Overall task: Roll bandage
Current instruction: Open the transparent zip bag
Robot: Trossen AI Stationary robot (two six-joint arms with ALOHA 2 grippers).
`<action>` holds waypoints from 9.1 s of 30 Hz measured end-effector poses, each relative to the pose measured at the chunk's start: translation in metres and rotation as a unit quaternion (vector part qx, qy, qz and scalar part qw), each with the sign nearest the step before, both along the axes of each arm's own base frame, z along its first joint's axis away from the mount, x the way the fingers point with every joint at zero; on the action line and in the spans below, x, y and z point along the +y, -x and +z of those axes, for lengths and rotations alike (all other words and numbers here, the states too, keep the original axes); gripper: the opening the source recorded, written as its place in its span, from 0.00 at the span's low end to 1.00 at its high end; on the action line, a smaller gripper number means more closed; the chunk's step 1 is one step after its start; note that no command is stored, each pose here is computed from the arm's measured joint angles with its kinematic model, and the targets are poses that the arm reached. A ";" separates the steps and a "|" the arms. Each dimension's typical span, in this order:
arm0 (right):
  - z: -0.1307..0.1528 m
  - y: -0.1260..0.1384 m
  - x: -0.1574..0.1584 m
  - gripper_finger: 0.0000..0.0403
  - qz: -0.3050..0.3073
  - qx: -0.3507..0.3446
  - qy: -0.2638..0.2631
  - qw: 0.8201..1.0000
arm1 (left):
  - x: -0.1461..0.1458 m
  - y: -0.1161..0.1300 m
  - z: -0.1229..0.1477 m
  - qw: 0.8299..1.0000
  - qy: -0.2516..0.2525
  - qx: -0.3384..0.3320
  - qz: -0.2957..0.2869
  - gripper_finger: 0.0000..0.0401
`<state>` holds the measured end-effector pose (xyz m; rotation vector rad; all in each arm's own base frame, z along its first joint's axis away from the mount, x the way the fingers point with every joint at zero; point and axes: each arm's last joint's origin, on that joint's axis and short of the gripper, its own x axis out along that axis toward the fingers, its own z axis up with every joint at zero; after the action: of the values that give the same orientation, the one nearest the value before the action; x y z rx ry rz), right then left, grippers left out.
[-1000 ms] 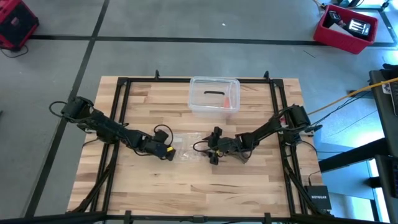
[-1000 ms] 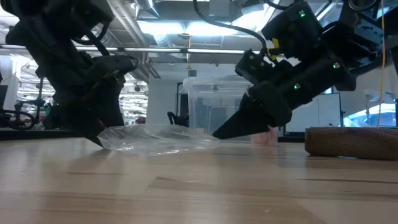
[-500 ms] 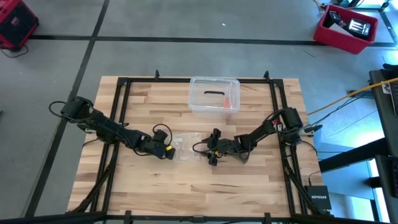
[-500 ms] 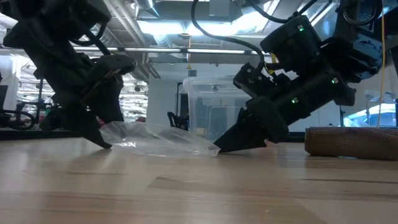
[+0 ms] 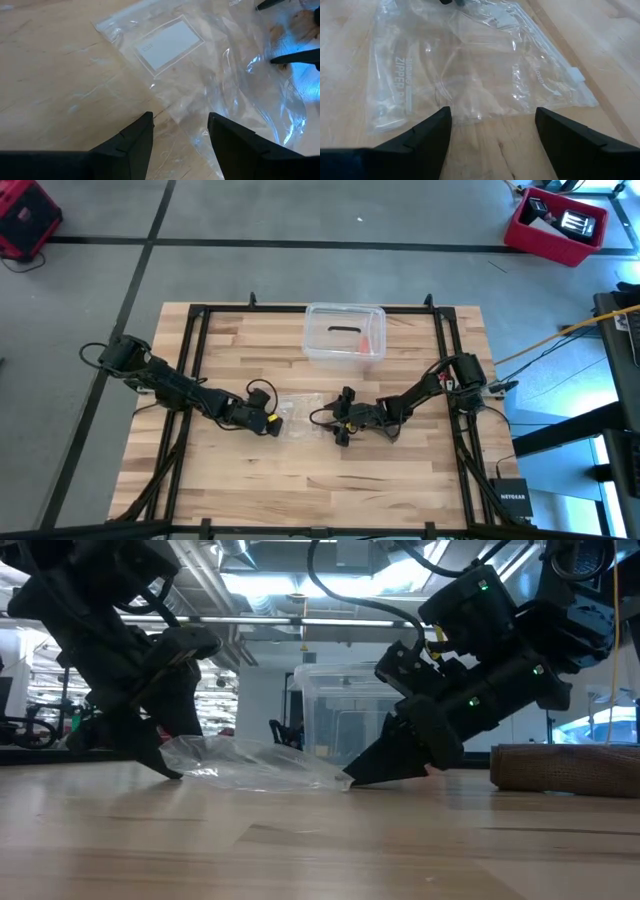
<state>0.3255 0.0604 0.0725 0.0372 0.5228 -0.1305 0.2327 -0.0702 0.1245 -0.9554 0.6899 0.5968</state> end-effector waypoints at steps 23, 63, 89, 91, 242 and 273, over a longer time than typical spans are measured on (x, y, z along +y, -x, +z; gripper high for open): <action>0.000 0.000 0.000 0.72 0.000 0.001 0.000 1.000 | -0.005 -0.008 0.005 0.998 -0.007 -0.042 -0.047 0.34; 0.070 0.030 -0.005 0.72 0.020 0.074 0.004 0.997 | -0.031 -0.021 0.034 0.930 -0.289 -0.056 -0.219 0.00; 0.099 0.131 -0.020 0.72 0.066 -0.062 -0.081 0.993 | -0.069 -0.042 0.098 0.751 -0.568 -0.059 -0.330 0.00; 0.098 0.130 -0.020 0.72 0.063 -0.059 -0.086 0.993 | -0.069 -0.042 0.098 0.753 -0.567 -0.059 -0.330 0.00; 0.130 0.118 -0.003 0.01 0.040 -0.039 0.118 0.991 | -0.022 -0.132 0.151 0.826 -0.352 0.197 -0.394 0.10; 0.129 0.118 -0.004 0.01 0.039 -0.037 0.132 0.990 | 0.023 -0.173 0.169 0.861 -0.339 0.111 -0.362 0.44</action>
<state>0.2071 0.0566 0.2020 -0.2362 0.4297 -0.1211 0.4056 -0.0475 0.2932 0.0662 0.8921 0.2303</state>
